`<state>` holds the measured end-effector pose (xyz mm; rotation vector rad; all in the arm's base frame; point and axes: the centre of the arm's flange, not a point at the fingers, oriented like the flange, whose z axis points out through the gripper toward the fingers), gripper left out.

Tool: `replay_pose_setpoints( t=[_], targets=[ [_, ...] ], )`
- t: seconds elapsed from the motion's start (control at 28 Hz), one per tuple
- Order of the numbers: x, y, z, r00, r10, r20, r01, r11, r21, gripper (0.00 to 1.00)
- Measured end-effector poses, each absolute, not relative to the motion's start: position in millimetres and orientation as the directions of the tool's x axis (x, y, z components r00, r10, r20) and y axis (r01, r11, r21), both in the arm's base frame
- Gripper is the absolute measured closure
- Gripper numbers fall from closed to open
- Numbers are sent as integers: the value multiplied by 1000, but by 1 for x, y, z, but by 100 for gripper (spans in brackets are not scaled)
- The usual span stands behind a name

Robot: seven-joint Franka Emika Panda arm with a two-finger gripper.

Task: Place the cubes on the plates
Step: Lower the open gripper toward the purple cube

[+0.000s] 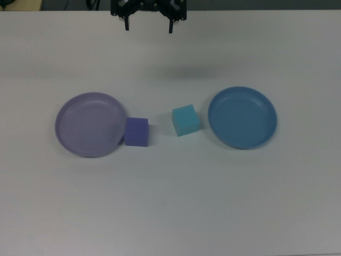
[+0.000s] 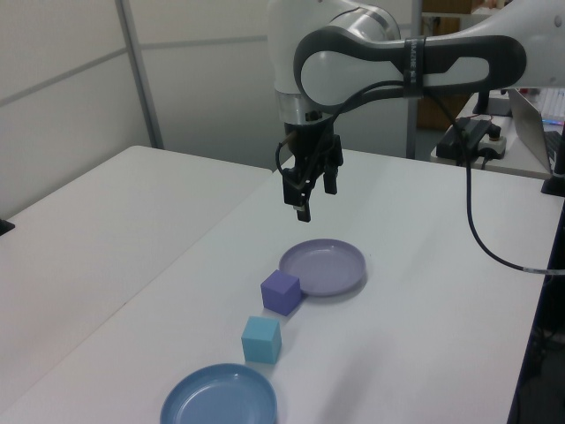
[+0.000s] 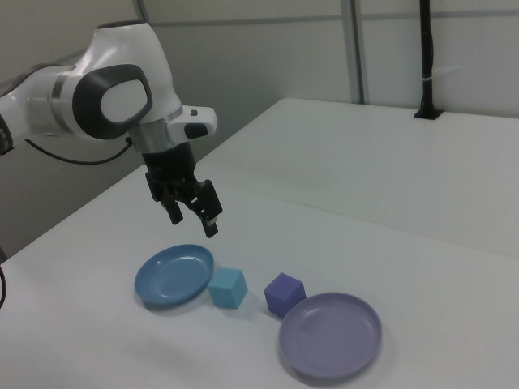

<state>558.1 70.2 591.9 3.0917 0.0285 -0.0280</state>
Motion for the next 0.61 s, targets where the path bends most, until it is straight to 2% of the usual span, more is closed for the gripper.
replay_pose_setpoints(
  t=[0.14, 0.29, 0.39, 0.61],
  targets=[
    [563, 71, 577, 999, 27, -46, 29, -998, 50, 0],
    [586, 74, 533, 996, 33, -88, 37, -998, 47, 0],
    [607, 74, 501, 997, 32, -74, 35, -999, 39, 0],
    [635, 61, 463, 1000, 11, -25, 11, -1000, 29, 0]
  ],
)
